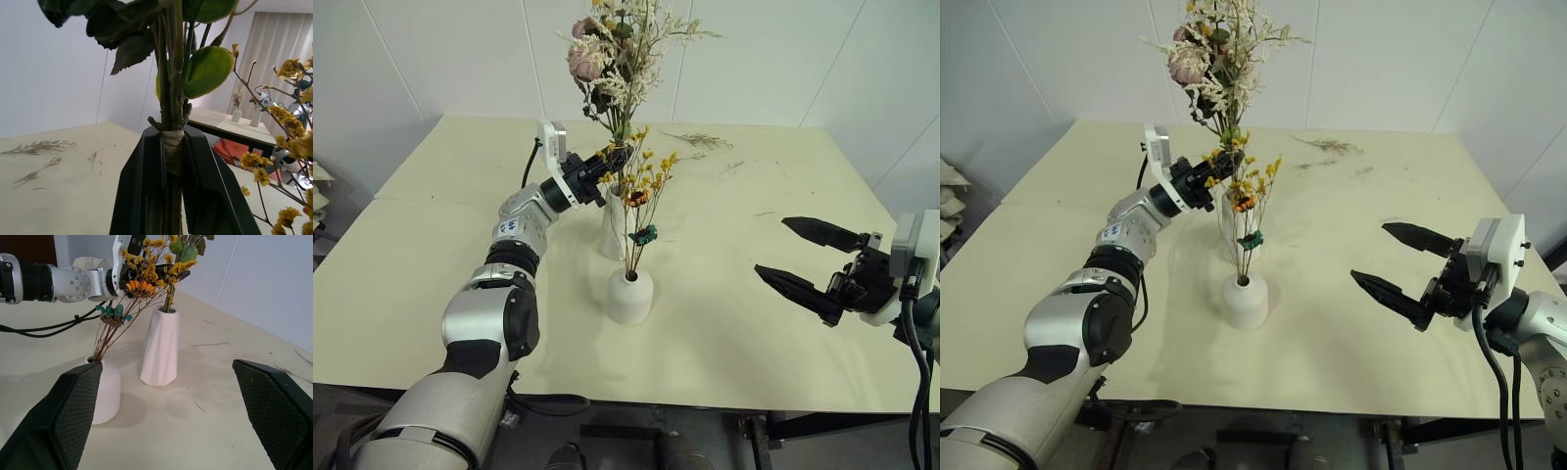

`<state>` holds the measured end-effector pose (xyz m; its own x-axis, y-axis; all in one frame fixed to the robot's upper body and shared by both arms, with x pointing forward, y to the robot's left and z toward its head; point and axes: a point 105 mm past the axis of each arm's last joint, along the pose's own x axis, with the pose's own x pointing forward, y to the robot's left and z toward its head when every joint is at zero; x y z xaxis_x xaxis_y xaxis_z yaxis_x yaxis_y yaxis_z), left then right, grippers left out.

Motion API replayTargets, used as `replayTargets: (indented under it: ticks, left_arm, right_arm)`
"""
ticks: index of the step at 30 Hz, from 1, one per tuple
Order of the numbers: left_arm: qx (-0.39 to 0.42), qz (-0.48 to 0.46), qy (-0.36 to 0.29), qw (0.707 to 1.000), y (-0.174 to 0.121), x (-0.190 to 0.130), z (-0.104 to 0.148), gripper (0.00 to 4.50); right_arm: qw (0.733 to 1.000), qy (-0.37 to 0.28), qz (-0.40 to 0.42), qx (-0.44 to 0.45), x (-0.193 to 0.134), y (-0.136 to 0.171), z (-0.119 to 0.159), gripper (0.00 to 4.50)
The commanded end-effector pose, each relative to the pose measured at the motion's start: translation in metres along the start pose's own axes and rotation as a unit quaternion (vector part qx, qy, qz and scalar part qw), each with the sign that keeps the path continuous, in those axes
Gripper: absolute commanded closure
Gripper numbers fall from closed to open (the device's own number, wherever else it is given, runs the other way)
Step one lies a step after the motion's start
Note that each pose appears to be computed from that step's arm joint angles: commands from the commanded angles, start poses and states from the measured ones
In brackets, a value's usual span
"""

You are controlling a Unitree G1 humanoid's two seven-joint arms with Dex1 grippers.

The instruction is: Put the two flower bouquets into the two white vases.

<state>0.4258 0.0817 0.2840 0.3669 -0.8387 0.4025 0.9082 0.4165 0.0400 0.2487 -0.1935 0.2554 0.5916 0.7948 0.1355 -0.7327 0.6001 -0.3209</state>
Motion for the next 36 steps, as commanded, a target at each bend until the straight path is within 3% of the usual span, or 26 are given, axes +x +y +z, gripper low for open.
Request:
replayTargets:
  ticks: [1, 12, 24, 33, 36]
  left_arm:
    - [0.036, 0.004, 0.000, 0.999, 0.004, 0.000, 0.016, 4.37]
    - [0.038, -0.009, -0.010, 0.999, 0.001, 0.004, 0.026, 4.37]
    - [0.007, -0.014, 0.024, 1.000, -0.004, 0.003, -0.006, 4.37]
    - [0.015, 0.014, 0.028, 0.999, 0.004, -0.005, -0.005, 4.37]
    - [0.016, 0.015, 0.034, 0.999, 0.006, -0.007, -0.005, 3.45]
  right_arm:
    - [1.000, -0.016, 0.003, -0.022, 0.002, 0.003, 0.010, 0.00]
    - [1.000, -0.013, 0.001, -0.021, 0.003, 0.002, 0.007, 0.00]
    - [1.000, -0.011, -0.001, -0.019, 0.005, 0.002, 0.005, 0.00]
    - [1.000, -0.010, -0.005, -0.018, 0.004, 0.003, 0.004, 0.00]
    - [1.000, -0.009, -0.005, -0.016, 0.005, 0.002, 0.003, 0.00]
